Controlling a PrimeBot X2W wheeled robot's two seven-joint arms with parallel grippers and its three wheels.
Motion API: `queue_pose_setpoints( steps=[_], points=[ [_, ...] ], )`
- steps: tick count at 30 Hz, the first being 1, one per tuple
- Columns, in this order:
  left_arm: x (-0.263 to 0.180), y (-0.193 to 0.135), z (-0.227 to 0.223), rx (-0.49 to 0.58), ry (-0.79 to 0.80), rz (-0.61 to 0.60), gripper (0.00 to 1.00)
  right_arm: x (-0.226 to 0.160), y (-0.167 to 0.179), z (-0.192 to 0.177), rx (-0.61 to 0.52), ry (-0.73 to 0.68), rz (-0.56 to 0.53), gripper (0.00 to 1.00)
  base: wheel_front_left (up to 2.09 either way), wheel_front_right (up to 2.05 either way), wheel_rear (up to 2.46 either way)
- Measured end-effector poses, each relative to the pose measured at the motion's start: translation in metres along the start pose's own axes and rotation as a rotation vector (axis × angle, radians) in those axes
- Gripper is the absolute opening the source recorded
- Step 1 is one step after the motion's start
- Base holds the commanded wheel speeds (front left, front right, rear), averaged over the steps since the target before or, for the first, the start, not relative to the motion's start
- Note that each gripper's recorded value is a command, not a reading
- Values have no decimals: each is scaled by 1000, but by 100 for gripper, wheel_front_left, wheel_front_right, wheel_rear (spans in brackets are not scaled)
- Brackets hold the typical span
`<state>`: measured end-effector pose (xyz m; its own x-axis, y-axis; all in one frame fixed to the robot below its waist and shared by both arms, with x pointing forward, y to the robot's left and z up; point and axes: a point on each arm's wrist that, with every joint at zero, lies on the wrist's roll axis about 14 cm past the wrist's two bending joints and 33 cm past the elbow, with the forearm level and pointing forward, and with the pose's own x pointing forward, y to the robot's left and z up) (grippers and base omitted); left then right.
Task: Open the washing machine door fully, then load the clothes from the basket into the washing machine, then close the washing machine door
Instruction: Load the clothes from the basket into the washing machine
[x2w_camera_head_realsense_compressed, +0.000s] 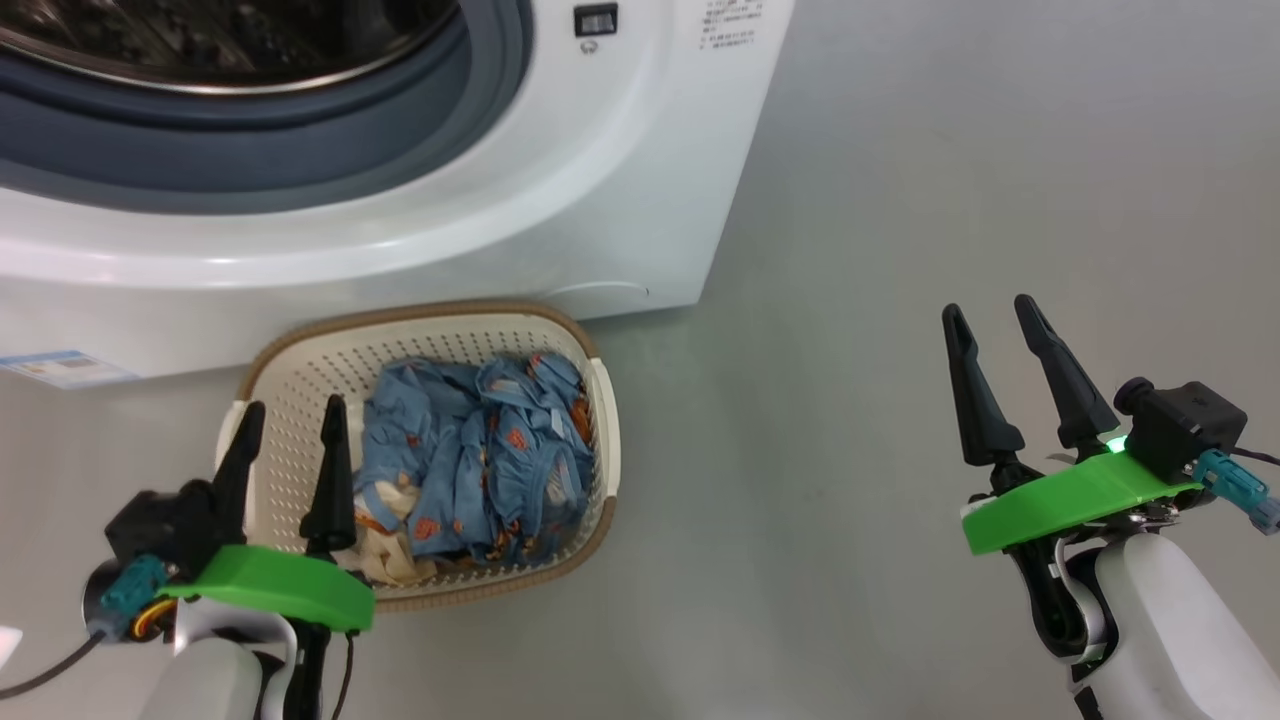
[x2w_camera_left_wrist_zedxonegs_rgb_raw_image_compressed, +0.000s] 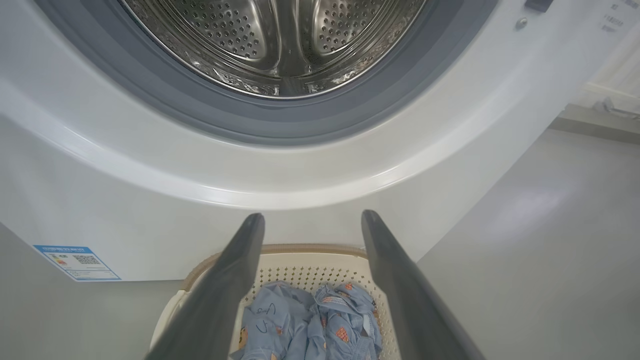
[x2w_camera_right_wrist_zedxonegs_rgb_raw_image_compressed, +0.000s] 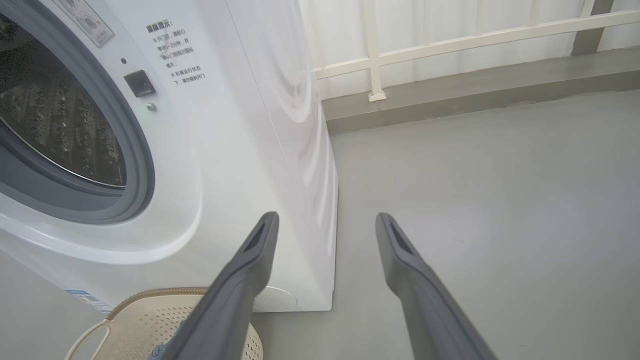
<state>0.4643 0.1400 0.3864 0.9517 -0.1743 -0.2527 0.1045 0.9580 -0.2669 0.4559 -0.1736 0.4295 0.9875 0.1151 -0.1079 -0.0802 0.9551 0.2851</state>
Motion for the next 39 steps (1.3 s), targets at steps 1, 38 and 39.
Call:
queue_pose_setpoints(
  steps=[1, 38, 39],
  points=[
    [3, 0, -5, 0, 15, -5, 100, 1, -1, -3, 0, 7, -3, 100, 0, 0, 0],
    [87, 70, -221, 136, 768, 46, 100, 53, -44, -90, 33, 133, -109, 100, 0, 0, 0],
    [88, 75, -225, 142, 786, 53, 100, 52, -47, -91, 31, 135, -114, 100, 0, 0, 0]
  ],
)
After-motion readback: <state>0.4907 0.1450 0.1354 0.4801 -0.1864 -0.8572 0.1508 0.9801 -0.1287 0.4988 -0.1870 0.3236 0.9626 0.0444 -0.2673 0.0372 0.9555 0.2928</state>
